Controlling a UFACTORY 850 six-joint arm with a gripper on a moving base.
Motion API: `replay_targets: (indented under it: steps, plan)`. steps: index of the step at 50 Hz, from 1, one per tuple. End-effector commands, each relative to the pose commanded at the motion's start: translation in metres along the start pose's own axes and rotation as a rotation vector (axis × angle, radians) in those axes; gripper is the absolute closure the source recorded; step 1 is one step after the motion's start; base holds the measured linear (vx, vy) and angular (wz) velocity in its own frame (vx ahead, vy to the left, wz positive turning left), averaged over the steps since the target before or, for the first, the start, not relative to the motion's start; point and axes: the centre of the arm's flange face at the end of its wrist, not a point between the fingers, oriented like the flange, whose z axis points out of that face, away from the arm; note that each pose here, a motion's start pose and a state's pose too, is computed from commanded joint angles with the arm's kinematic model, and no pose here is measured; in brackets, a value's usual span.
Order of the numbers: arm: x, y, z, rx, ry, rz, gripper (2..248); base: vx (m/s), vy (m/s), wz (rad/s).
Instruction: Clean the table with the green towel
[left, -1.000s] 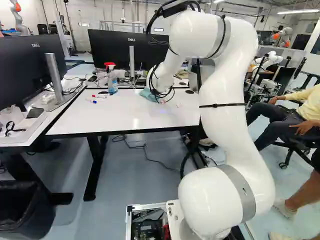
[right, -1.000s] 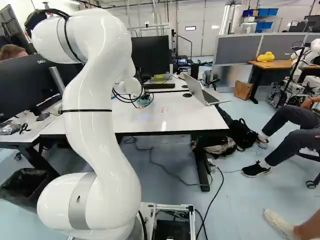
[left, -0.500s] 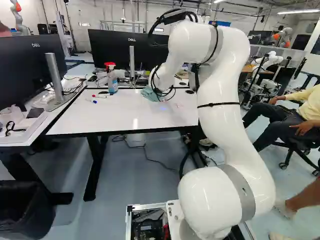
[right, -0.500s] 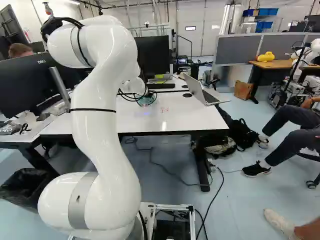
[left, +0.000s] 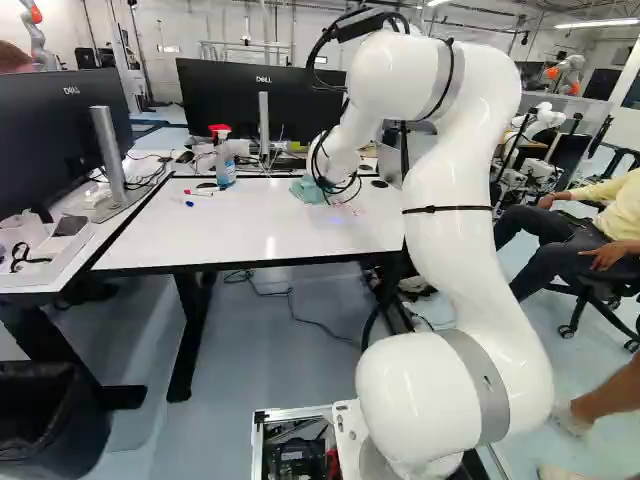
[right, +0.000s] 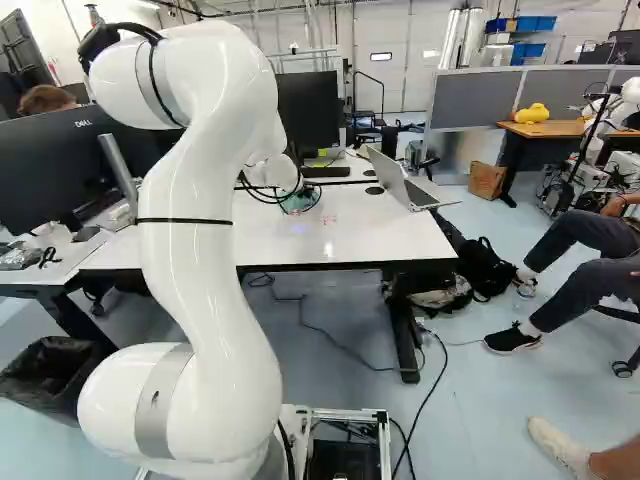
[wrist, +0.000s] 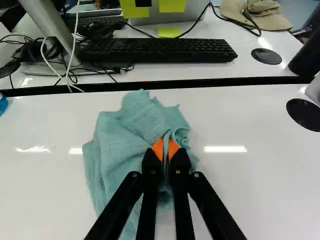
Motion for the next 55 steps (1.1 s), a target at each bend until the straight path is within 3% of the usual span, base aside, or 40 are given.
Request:
replay_targets:
  steps: [20, 43, 55]
  plan:
    - [-0.012, -0.021, -0.02, 0.027, -0.018, -0.021, 217, 0.0, 0.0, 0.0]
    - [-0.01, -0.059, -0.015, 0.073, -0.013, -0.057, 217, 0.0, 0.0, 0.0]
    - [-0.001, -0.064, 0.002, 0.077, 0.003, -0.059, 217, 0.0, 0.0, 0.0]
